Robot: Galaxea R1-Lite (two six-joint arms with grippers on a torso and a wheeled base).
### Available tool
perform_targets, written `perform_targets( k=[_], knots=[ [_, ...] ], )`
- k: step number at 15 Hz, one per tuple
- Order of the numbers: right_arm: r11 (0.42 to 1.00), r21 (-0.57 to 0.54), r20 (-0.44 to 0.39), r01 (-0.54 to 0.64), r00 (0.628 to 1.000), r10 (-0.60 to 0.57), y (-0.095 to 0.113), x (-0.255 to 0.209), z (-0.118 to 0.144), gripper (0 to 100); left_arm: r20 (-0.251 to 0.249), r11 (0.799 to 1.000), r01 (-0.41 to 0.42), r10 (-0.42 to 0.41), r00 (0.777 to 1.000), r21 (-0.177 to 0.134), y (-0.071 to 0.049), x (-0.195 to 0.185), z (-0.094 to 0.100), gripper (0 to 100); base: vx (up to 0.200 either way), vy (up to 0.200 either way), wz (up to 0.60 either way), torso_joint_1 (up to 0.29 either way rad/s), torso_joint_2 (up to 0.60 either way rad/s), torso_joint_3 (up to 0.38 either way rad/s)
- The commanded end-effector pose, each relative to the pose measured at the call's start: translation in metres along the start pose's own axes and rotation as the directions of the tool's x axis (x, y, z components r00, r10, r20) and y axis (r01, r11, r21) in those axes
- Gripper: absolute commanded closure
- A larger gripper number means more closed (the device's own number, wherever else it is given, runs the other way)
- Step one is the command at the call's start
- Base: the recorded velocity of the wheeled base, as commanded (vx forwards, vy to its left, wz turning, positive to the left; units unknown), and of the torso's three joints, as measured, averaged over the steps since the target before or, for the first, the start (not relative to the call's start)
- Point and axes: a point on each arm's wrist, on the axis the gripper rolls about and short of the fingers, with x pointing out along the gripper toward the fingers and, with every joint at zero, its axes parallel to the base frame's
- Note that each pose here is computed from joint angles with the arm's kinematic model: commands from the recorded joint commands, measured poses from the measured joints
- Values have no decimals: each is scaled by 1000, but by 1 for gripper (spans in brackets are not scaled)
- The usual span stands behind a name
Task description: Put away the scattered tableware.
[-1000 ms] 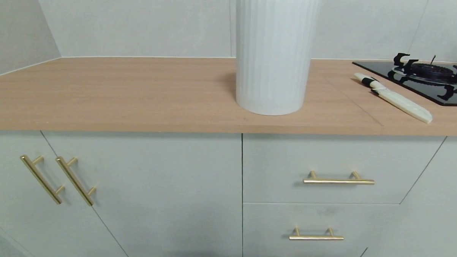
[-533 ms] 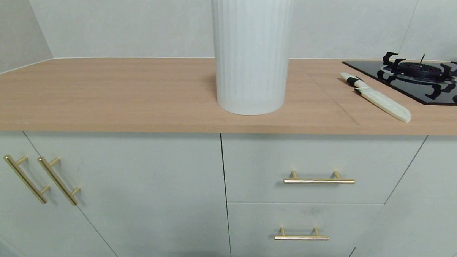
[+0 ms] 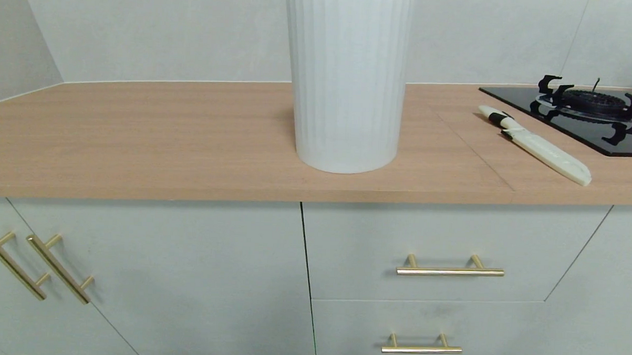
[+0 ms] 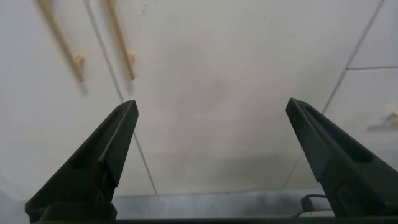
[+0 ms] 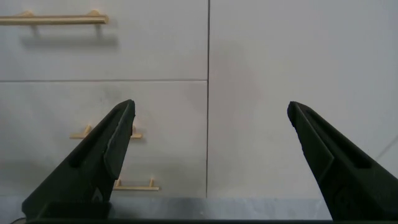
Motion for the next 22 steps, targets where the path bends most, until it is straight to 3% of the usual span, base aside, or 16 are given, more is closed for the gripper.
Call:
perform_targets(
  k=[1,9,22],
  knots=[
    [1000,0,-1,-1,1000,1,0,0,0,0,-1,1000,0,0,1000,0,0,0,0,0,0,0,0,0,0,0],
    [1000,-2,-1,-1,1000,1,0,0,0,0,-1,1000,0,0,1000,0,0,0,0,0,0,0,0,3,-9,-5],
    [1000,-2,-1,-1,1000,1,0,0,0,0,-1,1000,0,0,1000,0,0,0,0,0,0,0,0,135,-422,-287]
  ],
)
